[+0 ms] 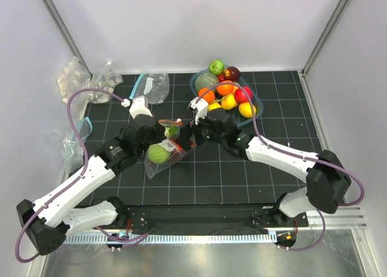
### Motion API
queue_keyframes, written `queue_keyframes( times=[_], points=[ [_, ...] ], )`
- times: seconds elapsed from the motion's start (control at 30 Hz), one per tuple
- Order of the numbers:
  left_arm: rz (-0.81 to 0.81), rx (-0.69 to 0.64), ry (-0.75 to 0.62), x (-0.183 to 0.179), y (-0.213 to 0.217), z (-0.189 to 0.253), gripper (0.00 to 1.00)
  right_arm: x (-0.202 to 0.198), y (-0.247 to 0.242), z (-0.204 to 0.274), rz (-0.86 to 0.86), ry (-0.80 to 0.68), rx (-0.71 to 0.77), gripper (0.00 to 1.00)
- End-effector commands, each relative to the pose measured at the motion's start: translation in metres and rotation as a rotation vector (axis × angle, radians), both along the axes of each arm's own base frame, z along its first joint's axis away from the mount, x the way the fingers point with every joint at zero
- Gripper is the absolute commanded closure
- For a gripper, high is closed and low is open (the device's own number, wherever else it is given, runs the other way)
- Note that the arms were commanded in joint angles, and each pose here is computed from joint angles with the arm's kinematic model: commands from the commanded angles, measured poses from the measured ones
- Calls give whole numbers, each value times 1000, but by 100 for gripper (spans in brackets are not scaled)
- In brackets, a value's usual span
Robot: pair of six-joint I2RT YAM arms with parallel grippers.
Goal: Place the food in the zip-top bag and seal the zipper
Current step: Place the fake fruit in the zipper food storage bag, then pick up the fake fruit from the bin.
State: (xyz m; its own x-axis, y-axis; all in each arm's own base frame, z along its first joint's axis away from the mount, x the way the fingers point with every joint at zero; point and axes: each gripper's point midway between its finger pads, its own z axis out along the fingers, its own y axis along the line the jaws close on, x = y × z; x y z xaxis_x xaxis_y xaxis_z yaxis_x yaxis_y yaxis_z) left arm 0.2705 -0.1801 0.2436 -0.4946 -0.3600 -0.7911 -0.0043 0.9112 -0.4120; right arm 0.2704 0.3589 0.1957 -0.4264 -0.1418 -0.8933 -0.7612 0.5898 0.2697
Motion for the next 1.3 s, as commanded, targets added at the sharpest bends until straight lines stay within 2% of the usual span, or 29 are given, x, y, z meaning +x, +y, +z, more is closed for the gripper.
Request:
queue_keyframes(
  times=[0.0, 0.2, 0.27, 0.3, 0.4, 0.6, 0.7, 0.8, 1.0, 1.27],
  points=[
    [47, -53, -67, 5, 5, 19, 99, 6, -2, 49, -35, -111, 79, 0],
    [74, -59, -79, 4, 11, 20, 99, 15, -21, 57, -146, -145, 76, 1],
    [89, -57, -79, 4, 14, 19, 99, 33, -45, 57, -313, -161, 43, 3],
    [92, -61, -83, 4, 15, 21, 99, 38, -54, 59, -361, -169, 35, 13],
    [100, -60, -82, 4, 16, 19, 98, 53, -78, 56, -469, -158, -4, 30],
    [91, -61, -74, 4, 13, 18, 98, 83, -116, 33, -646, -65, -110, 29],
    [87, -62, -71, 5, 12, 17, 98, 104, -139, 14, -743, -2, -150, 20],
    [73, -59, -63, 5, 8, 15, 97, 126, -163, -11, -856, 66, -222, 16],
    [48, -40, -32, 9, -1, 7, 98, 150, -164, -48, -878, 116, -308, 13],
    [39, -43, -27, 9, -3, 6, 98, 156, -176, -54, -916, 125, -319, 12]
  ],
)
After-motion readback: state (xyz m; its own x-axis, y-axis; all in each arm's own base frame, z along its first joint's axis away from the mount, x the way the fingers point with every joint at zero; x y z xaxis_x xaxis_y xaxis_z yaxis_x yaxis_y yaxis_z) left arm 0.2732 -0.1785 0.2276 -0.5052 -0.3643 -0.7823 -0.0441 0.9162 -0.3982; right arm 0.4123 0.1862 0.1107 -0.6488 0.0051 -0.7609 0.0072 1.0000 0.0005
